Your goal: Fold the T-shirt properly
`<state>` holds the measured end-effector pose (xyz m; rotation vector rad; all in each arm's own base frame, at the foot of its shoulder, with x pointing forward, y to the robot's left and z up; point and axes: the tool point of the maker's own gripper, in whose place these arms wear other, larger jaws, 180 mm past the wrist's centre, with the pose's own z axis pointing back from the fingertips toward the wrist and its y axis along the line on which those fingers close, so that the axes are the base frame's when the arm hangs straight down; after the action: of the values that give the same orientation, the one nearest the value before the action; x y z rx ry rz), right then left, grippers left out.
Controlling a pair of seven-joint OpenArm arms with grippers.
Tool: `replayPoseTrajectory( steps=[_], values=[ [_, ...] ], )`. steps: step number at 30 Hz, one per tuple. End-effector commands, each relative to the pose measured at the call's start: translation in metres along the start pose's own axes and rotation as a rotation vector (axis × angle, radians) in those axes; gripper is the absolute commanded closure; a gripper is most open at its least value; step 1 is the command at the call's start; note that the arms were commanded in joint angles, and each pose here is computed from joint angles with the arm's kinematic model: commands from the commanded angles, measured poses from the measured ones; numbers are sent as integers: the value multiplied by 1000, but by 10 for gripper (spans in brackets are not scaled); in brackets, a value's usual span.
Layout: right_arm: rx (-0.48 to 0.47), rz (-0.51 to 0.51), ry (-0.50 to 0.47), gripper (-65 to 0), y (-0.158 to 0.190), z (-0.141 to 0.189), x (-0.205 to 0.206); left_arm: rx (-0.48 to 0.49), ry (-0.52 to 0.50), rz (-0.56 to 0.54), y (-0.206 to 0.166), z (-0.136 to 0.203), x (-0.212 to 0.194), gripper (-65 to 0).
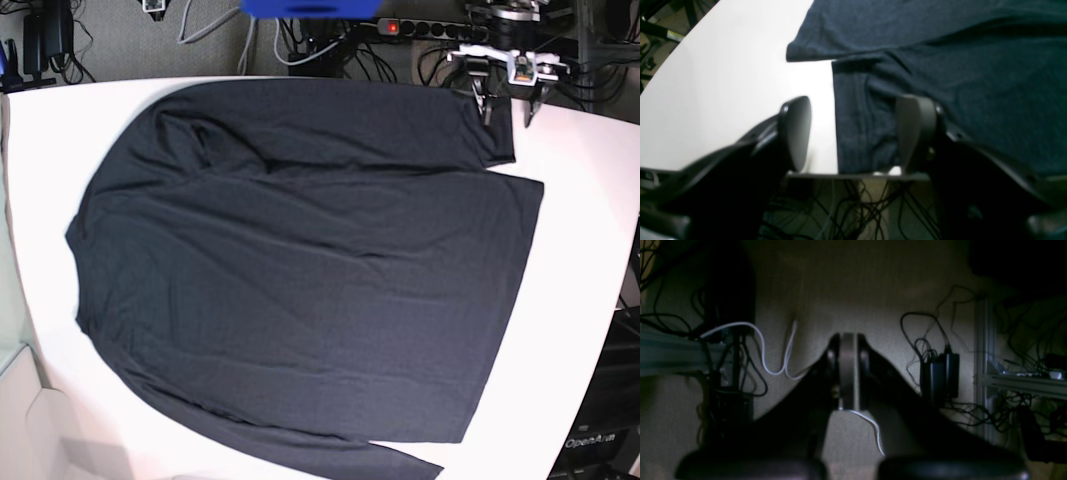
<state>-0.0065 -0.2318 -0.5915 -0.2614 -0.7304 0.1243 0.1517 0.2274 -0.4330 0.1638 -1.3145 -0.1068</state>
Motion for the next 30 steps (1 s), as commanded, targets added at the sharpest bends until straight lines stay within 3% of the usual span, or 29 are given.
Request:
replayPoseTrajectory(
  steps=[1,15,18,25,30],
  values=[
    [-17,19,-9,0,-8,4,-2,6,103,-20,6,11,-22,-389],
    [-22,15,-23,0,-9,-3,5,8,143,-51,7,22,-43,-389],
    [-22,15,-23,0,-9,-3,5,-18,154,64,-1,22,-44,-389],
    [-27,23,-23,0,-14,-3,5,29,224,427,-11,27,-57,-389],
    [-29,27,-24,0,-17,-4,5,27,237,547,-18,32,-56,-389]
  ],
)
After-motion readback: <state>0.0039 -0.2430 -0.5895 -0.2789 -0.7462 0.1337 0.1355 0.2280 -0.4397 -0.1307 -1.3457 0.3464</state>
